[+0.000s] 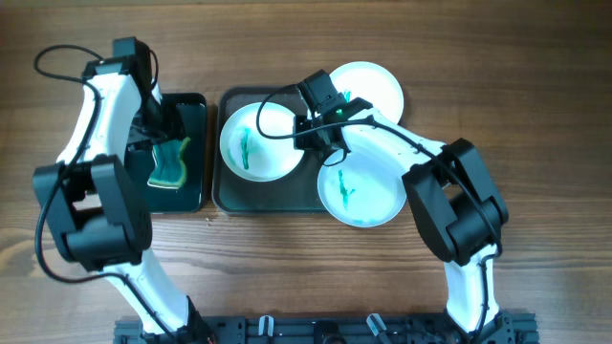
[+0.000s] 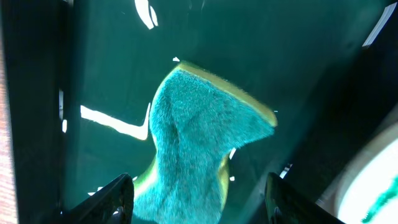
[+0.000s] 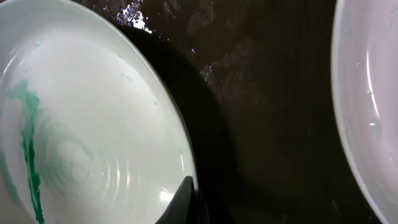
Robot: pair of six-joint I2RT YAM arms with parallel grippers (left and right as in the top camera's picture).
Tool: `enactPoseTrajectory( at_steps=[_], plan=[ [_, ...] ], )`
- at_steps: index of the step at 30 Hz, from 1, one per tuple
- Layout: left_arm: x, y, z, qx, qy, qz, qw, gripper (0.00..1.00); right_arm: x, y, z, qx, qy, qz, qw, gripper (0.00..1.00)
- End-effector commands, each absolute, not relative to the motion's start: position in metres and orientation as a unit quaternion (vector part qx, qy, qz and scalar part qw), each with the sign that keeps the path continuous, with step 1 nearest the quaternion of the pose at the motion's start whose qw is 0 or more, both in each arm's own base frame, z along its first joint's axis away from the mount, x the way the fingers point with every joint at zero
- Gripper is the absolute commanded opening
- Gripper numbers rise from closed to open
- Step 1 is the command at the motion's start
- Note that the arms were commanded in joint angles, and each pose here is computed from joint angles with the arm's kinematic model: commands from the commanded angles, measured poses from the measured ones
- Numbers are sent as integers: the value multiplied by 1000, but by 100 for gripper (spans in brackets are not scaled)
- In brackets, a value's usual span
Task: Clean dirty plates on tray and stack at the side
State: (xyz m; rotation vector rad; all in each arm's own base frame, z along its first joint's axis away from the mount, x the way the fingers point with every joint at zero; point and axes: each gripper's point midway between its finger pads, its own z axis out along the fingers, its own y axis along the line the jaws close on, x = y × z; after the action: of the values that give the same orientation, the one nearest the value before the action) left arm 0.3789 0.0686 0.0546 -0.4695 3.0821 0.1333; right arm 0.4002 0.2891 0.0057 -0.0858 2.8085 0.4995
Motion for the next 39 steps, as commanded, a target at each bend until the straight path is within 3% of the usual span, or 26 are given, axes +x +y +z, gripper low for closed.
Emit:
enactPoseTrajectory(
  at_steps=[1,11,17,20,23,33,39],
  plan=[
    [375,75,37,-135,989,53,-16,64,387,272,-26,-22,984,128,119,4],
    [359,73,11,-122,990,53,-40,53,387,272,-26,-23,984,127,119,4],
    [362,73,2,-123,991,53,-28,52,387,271,-26,-22,984,127,119,4],
    [353,71,-9,-123,990,52,-37,37,387,272,-26,-22,984,128,119,4],
    [353,72,-9,-127,990,53,-35,4,387,272,-26,-22,984,128,119,4],
    [386,45,72,-161,986,-39,25,4,387,271,-26,-22,984,128,119,4],
    [383,44,74,-161,986,-39,22,4,385,274,-25,-23,984,137,112,4]
  ],
)
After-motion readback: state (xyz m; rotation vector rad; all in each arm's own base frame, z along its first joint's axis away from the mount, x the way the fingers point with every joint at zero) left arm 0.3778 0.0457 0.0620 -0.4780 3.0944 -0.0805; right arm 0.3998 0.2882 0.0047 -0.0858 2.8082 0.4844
